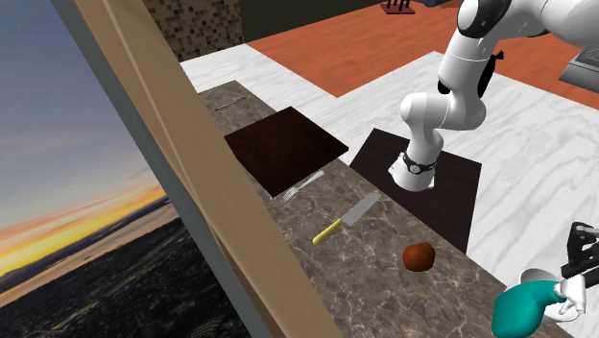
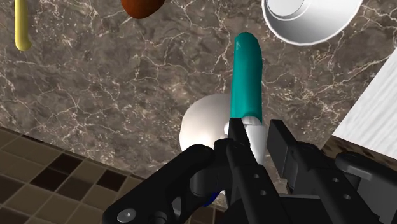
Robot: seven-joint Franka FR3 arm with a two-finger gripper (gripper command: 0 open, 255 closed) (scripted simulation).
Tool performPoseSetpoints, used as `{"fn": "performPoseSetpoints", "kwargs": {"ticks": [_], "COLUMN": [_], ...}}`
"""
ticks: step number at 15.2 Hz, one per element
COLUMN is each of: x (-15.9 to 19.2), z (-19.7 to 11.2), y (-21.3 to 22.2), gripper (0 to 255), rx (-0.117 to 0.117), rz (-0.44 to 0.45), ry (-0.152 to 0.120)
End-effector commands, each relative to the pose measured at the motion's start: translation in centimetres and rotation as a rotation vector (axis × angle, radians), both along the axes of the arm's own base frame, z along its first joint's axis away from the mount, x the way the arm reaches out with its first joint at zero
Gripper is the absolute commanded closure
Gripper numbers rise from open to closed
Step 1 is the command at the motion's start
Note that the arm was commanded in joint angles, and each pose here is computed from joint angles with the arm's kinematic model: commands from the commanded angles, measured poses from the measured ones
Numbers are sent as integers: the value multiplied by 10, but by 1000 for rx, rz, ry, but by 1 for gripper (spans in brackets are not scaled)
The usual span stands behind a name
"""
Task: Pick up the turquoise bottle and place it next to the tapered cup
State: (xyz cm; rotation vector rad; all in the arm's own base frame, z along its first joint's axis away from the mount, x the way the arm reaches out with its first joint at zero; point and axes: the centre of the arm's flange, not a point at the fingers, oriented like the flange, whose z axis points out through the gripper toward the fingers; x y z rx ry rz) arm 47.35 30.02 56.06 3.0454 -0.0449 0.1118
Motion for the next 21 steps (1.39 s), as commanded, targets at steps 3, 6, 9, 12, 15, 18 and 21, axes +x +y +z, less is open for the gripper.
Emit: {"fn": "performPoseSetpoints", "kwargs": {"ticks": [3,6,9,12,15,18,21], "x": [0,0,0,0,0,0,0], "z": [-21,-37,-53,-68,-84,-100,-116], "y": [-1,-1,-1,-1,-1,-1,-1], "gripper": [255,255,255,255,255,255,255], "rx": [0,0,0,0,0,0,0], "rz": [0,0,0,0,0,0,0], "ry": [-1,-1,-1,-1,-1,-1,-1]}}
